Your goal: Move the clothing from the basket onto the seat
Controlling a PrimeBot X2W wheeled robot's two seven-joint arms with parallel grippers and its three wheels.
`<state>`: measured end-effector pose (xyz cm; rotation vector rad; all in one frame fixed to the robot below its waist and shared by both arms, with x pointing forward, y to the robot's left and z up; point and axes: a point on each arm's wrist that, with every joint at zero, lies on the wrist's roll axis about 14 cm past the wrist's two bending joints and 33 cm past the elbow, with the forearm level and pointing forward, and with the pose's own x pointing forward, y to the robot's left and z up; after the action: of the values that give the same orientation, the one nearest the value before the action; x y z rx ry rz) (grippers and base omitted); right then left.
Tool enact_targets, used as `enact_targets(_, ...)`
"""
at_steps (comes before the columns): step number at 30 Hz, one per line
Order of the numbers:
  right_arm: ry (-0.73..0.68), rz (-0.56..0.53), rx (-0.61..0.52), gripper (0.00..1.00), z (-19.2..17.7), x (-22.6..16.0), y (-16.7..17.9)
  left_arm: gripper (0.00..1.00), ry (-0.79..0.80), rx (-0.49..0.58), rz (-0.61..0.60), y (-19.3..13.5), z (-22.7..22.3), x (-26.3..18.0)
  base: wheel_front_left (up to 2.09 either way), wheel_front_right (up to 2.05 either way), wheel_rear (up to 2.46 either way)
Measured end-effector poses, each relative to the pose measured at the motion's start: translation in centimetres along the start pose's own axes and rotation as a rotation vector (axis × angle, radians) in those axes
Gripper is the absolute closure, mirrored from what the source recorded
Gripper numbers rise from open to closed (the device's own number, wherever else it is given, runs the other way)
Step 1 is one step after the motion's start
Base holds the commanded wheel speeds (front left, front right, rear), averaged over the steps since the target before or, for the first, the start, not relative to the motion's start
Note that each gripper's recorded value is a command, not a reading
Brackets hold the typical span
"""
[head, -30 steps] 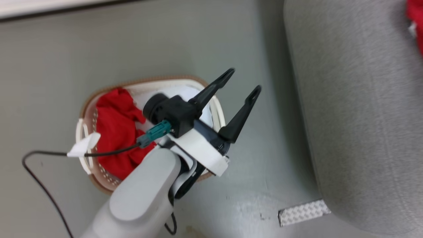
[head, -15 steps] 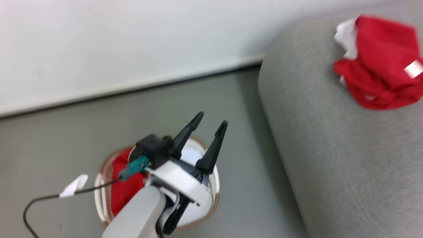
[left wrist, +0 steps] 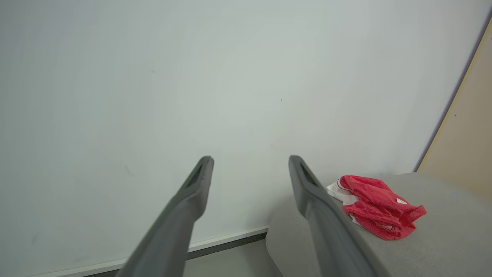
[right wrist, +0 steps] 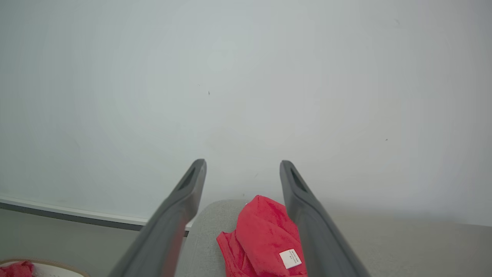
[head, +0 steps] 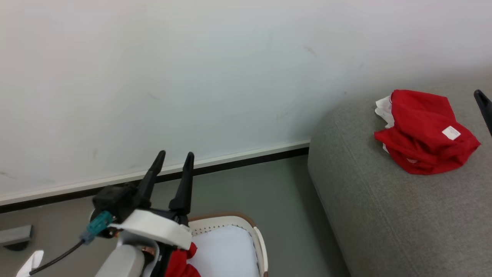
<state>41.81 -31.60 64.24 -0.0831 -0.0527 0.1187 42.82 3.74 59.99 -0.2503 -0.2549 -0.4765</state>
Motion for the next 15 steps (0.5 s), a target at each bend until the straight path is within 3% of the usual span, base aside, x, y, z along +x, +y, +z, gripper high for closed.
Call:
enact_targets(7,-0.147,0.103,0.108,0.0,0.6,0.6,5.4,0.0,0.0,0.061,0.178,4.6,0.8,-4.5,0.0,0.0,0.0)
enact_targets(15,-0.207,0.114,0.273,0.0,-2.8,-1.2,10.9,0.0,0.008,0.105,0.344,7.9,0.9,-9.3,0.0,0.0,0.0)
